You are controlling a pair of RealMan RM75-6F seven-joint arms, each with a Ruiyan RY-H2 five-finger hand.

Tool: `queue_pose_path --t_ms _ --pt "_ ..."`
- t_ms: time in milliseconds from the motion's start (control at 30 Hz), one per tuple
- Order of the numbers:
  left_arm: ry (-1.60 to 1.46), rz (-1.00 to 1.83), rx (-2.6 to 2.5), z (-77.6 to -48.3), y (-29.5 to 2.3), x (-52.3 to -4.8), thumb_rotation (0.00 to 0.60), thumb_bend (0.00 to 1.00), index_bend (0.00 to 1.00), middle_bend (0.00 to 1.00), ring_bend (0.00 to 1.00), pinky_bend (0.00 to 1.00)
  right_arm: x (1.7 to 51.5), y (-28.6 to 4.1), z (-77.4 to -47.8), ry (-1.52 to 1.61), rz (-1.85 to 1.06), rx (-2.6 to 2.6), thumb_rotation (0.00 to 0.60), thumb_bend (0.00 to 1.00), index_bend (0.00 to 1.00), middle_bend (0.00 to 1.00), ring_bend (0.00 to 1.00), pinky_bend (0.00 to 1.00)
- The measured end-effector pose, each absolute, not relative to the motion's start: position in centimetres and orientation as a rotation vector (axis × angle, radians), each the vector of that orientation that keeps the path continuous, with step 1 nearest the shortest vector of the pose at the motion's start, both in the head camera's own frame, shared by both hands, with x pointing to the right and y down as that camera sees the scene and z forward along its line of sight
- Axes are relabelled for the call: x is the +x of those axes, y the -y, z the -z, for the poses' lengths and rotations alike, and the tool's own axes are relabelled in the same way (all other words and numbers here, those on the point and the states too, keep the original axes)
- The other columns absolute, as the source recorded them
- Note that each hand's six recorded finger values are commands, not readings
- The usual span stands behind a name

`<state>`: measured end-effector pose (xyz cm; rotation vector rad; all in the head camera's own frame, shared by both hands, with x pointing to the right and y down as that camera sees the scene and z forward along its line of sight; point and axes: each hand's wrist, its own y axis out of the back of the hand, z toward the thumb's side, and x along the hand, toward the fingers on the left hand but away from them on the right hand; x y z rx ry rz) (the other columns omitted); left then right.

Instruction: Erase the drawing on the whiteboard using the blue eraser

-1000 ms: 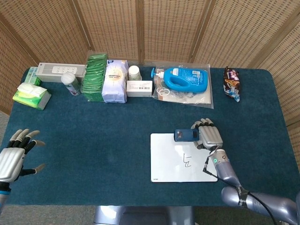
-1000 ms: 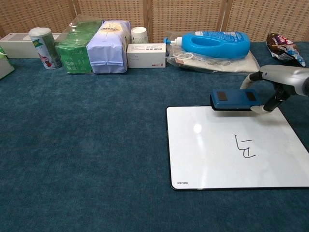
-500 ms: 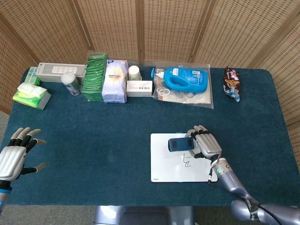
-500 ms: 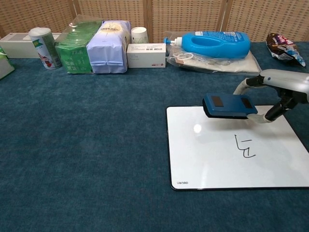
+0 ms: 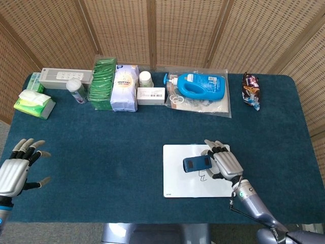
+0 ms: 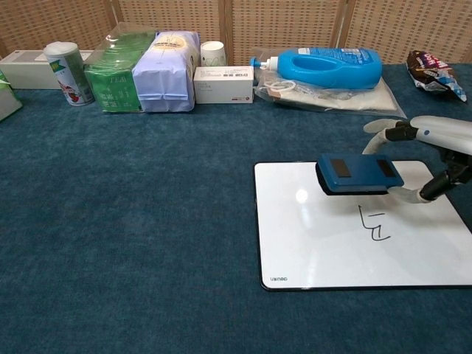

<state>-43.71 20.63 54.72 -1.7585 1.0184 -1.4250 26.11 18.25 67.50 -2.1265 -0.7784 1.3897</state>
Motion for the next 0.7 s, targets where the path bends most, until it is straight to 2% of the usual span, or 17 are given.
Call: queue_pose_path --t_ms 700 --pt "-1.011 1.416 -1.752 -54.2 -20.6 -43.3 0.6 0.17 0.36 0.17 0.09 0.0 27.5 -20.6 -69.3 0.618 -1.422 -2.122 0.6 0.37 0.65 0.0 0.0 0.0"
